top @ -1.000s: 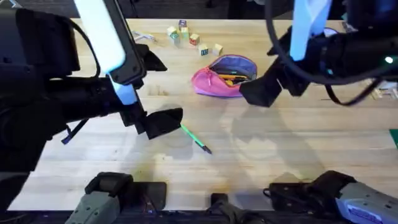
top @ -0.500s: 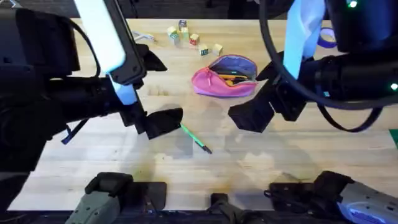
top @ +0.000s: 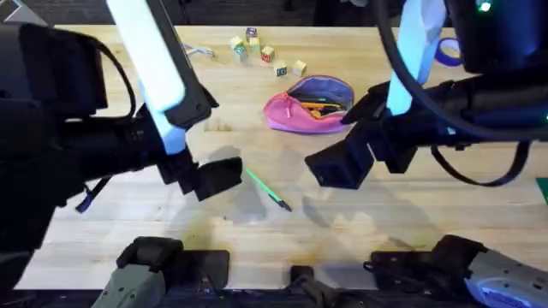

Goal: Unzip the bag, pick up the pens from the table one at a time and place them inside, then zip the bag closed.

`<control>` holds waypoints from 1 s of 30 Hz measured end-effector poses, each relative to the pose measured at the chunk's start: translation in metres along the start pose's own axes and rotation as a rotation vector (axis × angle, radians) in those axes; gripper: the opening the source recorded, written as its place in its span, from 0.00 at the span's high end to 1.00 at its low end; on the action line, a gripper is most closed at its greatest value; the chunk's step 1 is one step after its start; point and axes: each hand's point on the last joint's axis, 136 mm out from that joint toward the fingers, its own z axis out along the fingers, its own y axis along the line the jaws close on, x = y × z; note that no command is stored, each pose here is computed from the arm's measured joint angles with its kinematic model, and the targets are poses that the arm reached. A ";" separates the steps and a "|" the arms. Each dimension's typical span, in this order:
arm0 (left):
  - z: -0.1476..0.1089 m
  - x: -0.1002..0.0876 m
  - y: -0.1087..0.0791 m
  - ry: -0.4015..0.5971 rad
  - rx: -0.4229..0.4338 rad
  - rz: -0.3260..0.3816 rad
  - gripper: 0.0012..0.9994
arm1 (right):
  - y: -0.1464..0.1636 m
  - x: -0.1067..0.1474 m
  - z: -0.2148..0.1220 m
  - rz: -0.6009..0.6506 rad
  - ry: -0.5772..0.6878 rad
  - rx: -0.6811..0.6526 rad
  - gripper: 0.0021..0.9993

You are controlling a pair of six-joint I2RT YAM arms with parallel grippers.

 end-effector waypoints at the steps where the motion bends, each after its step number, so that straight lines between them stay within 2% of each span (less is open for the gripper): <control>1: -0.001 0.003 -0.003 0.014 0.007 0.000 0.01 | 0.003 0.000 0.000 0.000 0.001 -0.010 0.00; 3: -0.002 0.018 -0.017 0.076 0.058 0.010 0.01 | 0.012 0.001 0.001 -0.008 0.006 -0.044 0.00; 6: -0.004 0.025 -0.026 0.106 0.093 0.030 0.00 | 0.019 0.002 0.002 -0.020 0.011 -0.062 0.00; 11: -0.005 0.031 -0.030 0.135 0.107 0.065 0.01 | 0.034 0.005 0.003 -0.053 0.022 -0.097 0.00; 15: -0.006 0.037 -0.033 0.160 0.117 0.058 0.01 | 0.034 0.008 0.003 -0.049 0.036 -0.099 0.00; 20: -0.012 0.054 -0.024 0.218 0.072 -0.030 0.01 | 0.034 0.019 0.011 -0.019 0.088 -0.088 0.00; 30: -0.019 0.066 -0.014 0.248 0.019 -0.095 0.01 | 0.047 0.025 0.051 0.043 0.038 -0.020 0.00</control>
